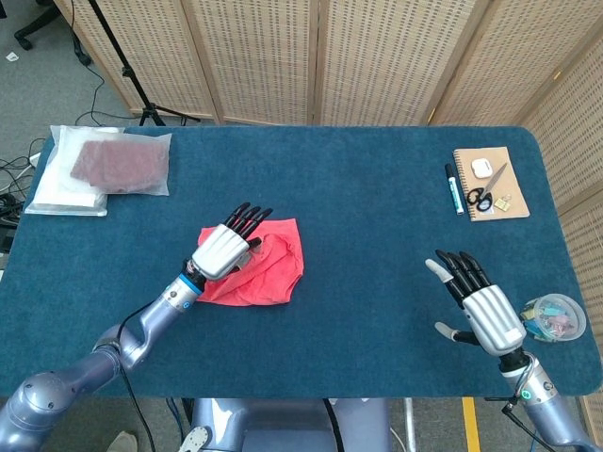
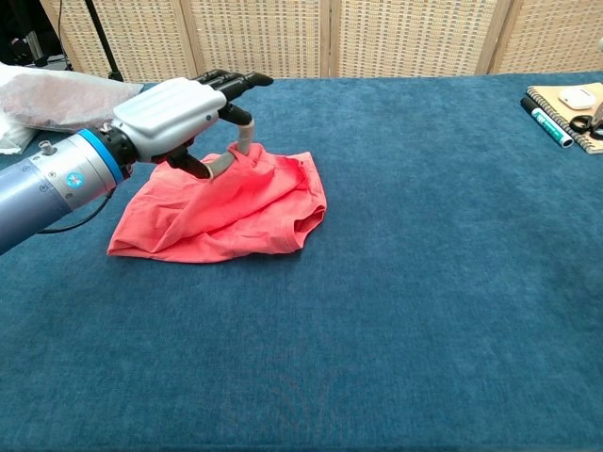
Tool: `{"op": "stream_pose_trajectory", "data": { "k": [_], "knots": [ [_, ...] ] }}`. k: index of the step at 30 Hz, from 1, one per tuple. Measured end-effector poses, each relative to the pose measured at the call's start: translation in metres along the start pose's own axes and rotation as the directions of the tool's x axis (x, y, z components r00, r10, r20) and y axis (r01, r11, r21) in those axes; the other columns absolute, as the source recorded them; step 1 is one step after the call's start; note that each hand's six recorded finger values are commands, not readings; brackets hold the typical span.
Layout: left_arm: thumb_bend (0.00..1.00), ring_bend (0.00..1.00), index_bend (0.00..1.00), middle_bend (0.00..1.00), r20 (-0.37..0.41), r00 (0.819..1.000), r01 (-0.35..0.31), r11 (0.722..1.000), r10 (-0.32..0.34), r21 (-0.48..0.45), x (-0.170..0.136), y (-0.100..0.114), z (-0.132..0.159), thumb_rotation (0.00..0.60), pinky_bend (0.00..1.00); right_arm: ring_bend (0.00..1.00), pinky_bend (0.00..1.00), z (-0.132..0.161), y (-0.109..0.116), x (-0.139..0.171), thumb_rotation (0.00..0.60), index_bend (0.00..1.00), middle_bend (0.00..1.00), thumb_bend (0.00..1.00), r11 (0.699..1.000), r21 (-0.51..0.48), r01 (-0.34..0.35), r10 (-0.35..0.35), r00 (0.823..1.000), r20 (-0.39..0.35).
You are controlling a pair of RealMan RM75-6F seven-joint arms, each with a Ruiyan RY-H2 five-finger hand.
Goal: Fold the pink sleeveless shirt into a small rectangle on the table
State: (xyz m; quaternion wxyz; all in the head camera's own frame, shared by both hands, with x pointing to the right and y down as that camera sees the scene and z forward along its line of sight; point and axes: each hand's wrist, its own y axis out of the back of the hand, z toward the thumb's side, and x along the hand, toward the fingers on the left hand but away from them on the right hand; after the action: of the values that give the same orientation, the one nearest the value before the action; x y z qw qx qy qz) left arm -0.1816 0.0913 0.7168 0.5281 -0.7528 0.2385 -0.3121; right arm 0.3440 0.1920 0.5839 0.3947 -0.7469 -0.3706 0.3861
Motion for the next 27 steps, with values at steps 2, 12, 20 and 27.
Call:
{"op": "stream_pose_trajectory", "data": {
  "k": [2,12,20,27],
  "knots": [
    [0.49,0.00,0.69,0.00,0.025,1.000,-0.006,1.000,0.006,0.022,-0.001,0.001,0.007,0.600,0.00,0.00,0.00,0.000,0.001,0.000,0.600,0.00,0.00,0.00,1.000,-0.001,0.001,-0.001,1.000,-0.001],
    [0.48,0.00,0.69,0.00,0.166,0.986,-0.052,0.988,0.028,0.142,-0.002,-0.001,0.042,0.600,0.00,0.00,0.00,0.000,0.004,0.000,0.600,0.00,0.00,0.00,1.000,-0.006,0.009,-0.009,1.000,-0.002],
    [0.47,0.00,0.69,0.00,0.254,0.967,-0.075,0.975,0.020,0.209,-0.004,-0.008,0.062,0.600,0.00,0.00,0.00,0.000,0.003,0.000,0.600,0.00,0.00,0.00,1.000,-0.005,0.008,-0.008,1.000,-0.003],
    [0.44,0.00,0.68,0.00,0.335,0.942,-0.107,0.962,0.017,0.253,-0.007,-0.014,0.079,0.600,0.00,0.00,0.00,0.000,0.003,0.000,0.600,0.00,0.00,0.00,1.000,-0.004,0.006,-0.006,1.000,-0.001]
  ]
}}
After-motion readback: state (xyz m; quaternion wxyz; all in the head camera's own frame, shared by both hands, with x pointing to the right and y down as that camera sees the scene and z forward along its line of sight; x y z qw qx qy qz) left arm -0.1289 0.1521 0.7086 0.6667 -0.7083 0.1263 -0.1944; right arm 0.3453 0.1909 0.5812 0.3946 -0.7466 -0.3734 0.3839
